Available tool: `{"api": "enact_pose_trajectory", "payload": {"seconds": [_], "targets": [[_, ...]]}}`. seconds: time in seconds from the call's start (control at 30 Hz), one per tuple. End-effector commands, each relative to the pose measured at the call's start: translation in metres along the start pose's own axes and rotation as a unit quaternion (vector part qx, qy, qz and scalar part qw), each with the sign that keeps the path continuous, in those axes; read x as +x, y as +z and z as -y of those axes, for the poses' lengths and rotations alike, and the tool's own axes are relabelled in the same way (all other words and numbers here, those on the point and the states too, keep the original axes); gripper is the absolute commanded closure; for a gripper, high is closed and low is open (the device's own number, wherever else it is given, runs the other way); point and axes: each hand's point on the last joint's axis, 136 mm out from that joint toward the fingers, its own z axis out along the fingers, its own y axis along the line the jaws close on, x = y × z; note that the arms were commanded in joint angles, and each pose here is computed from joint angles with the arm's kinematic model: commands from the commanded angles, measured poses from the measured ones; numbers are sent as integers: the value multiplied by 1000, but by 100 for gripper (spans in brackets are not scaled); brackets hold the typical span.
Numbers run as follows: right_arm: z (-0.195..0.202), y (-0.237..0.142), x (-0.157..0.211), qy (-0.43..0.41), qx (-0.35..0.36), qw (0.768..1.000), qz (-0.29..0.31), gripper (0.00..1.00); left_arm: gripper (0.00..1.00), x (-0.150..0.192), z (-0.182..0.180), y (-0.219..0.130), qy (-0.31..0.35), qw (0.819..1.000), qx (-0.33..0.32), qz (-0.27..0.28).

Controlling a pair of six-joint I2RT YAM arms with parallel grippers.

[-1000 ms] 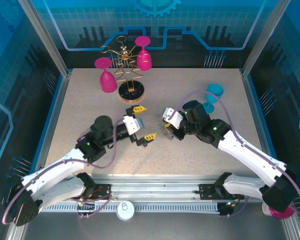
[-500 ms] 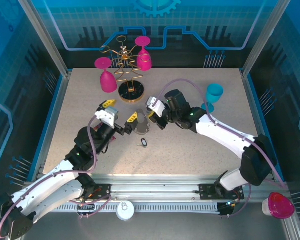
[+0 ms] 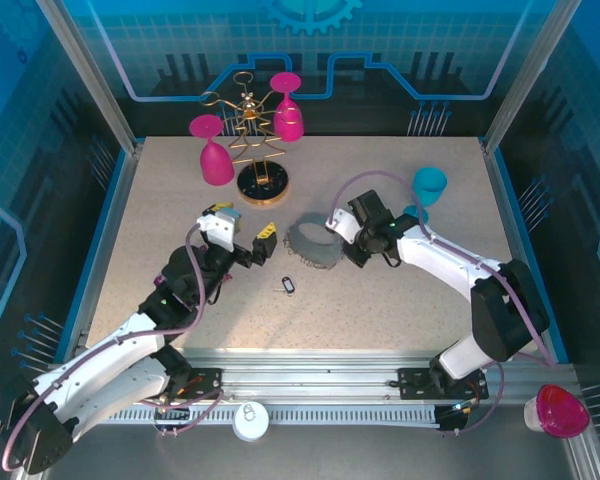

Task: Put the keys on the keyring

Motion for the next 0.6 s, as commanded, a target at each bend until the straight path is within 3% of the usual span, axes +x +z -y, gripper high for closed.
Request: {"api": "enact_pose_trajectory", "payload": {"seconds": [0.0,0.27,0.43,0.57], "targets": [[15,-10,46,-32,58,994,-90,100,1,-6,-3,3,-14,1000,-7,-2],[15,-4,82,-55,69,982,-169,100,1,4,-3,8,-16,1000,-4,-26],[22,-2,97,-74,89,971,-209,77,1,7,-3,9,-14,999,-2,-45],[29,-12,82,-38,98,980,-170,61,1,9,-5,11,-21,998,-5,-63]]}}
